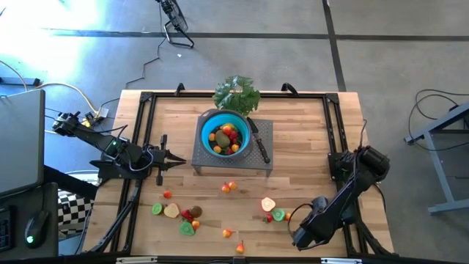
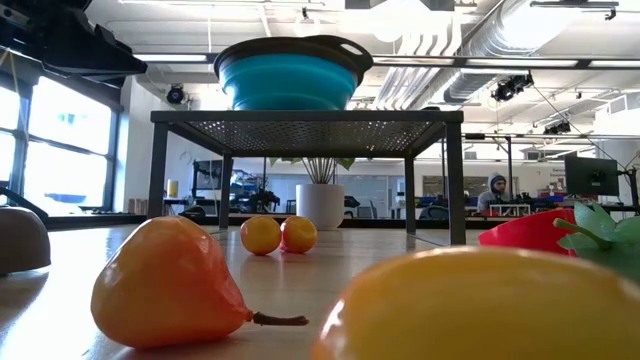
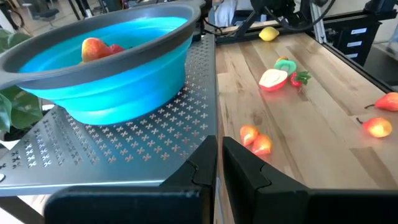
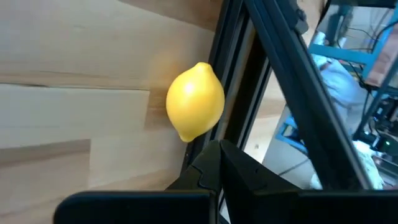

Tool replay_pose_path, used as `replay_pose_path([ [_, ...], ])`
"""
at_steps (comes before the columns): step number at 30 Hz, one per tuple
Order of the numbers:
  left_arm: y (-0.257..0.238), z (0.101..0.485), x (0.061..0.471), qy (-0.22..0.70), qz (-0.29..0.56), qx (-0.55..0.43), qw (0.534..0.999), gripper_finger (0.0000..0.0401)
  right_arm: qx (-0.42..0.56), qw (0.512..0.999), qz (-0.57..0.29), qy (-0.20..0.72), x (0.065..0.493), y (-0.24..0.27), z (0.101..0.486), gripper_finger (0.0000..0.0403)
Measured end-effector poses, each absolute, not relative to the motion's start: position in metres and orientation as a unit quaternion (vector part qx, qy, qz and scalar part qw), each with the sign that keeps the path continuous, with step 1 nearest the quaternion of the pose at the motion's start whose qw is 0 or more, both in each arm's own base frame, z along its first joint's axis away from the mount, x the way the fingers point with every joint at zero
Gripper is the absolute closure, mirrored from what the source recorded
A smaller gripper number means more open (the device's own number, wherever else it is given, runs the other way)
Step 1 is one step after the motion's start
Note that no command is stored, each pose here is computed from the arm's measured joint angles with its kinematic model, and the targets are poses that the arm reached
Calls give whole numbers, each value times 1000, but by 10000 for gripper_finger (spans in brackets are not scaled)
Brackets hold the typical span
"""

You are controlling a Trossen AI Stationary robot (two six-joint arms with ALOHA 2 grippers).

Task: Pick & Place Fruit
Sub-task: Put the lemon into the blue strainer bowl on the shelf

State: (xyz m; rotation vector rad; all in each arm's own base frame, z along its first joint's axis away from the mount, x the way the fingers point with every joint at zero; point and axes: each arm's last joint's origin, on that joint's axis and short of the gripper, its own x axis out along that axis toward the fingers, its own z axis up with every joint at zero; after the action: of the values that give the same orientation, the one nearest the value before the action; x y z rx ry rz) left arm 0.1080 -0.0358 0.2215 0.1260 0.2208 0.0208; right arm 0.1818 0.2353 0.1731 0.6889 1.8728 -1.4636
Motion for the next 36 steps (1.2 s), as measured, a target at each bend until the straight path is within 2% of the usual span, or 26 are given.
replay_pose_path([
  [5,-36,222,108,110,10,63,992,379,247,311,-571,719,183,238,159,400],
  [15,-36,222,108,110,11,63,992,379,220,246,-628,705,166,235,139,400],
  [25,-36,221,108,111,11,63,992,379,272,267,-629,677,164,239,119,400],
  [31,-36,221,108,111,11,64,992,379,282,283,-634,662,169,236,119,400],
  [36,-36,221,108,112,10,68,991,379,307,317,-639,630,175,228,131,400],
])
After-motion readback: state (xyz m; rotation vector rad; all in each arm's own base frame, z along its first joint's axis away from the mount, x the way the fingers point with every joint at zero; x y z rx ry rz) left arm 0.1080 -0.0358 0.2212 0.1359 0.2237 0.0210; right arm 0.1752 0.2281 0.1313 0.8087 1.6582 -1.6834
